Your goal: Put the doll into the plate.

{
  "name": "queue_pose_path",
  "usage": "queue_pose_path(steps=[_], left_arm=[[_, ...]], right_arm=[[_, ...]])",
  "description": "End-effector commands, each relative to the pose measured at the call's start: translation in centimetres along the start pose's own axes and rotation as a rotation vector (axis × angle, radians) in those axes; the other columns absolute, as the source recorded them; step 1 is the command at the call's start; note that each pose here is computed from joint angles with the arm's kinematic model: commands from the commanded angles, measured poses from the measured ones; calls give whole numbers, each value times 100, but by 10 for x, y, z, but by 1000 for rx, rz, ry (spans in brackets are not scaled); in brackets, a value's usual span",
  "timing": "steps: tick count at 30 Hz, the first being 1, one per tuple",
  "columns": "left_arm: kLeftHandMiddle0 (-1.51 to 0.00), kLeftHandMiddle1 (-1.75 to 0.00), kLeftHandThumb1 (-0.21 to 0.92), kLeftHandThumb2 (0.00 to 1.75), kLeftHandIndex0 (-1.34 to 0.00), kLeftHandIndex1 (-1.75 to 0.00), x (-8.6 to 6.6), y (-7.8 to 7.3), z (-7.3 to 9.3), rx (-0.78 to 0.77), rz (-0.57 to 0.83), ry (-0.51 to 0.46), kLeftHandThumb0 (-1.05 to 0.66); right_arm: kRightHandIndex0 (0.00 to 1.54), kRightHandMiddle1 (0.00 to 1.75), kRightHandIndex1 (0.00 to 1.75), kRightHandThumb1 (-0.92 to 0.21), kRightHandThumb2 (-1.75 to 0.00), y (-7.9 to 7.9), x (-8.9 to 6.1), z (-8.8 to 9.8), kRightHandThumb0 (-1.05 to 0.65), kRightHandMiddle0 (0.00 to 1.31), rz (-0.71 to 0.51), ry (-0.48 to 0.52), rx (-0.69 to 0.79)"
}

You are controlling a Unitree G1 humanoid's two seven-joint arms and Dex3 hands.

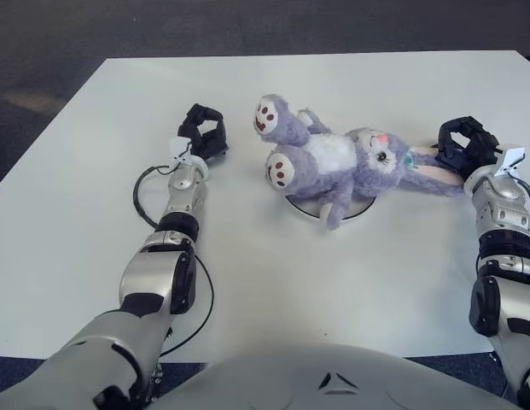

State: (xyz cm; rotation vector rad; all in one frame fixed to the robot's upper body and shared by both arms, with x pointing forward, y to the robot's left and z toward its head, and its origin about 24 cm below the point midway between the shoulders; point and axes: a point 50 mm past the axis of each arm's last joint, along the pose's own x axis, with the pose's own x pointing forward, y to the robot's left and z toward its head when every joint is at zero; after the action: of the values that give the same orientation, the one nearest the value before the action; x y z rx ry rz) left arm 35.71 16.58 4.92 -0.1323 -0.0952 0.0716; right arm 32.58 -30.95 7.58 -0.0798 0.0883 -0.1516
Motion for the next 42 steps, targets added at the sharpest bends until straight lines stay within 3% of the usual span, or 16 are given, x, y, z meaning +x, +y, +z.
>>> queue_pose_path(steps=[1,27,37,42], left_arm=[[-123,-175,46,113,-50,-175,-16,0,-28,-45,18,116,-44],[-124,-175,45,116,-51,-175,-18,-2,-31,-22,12,120,-44],[-124,-175,44,117,-52,-175,-20,-3,-32,-25,14,114,-44],[-123,-175,44,117,-52,-175,-21,-5,-32,-35,16,107,-44]], right_arm=[[58,175,160,-44,-113,15,-10,-40,-1,32,55,158,29],[64,175,158,-39,-119,37,-17,-49,-1,34,167,150,78],[71,175,162,-28,-133,46,-23,-49,-1,41,169,113,97],[73,175,167,-21,-143,49,-27,-48,-1,45,83,92,135]])
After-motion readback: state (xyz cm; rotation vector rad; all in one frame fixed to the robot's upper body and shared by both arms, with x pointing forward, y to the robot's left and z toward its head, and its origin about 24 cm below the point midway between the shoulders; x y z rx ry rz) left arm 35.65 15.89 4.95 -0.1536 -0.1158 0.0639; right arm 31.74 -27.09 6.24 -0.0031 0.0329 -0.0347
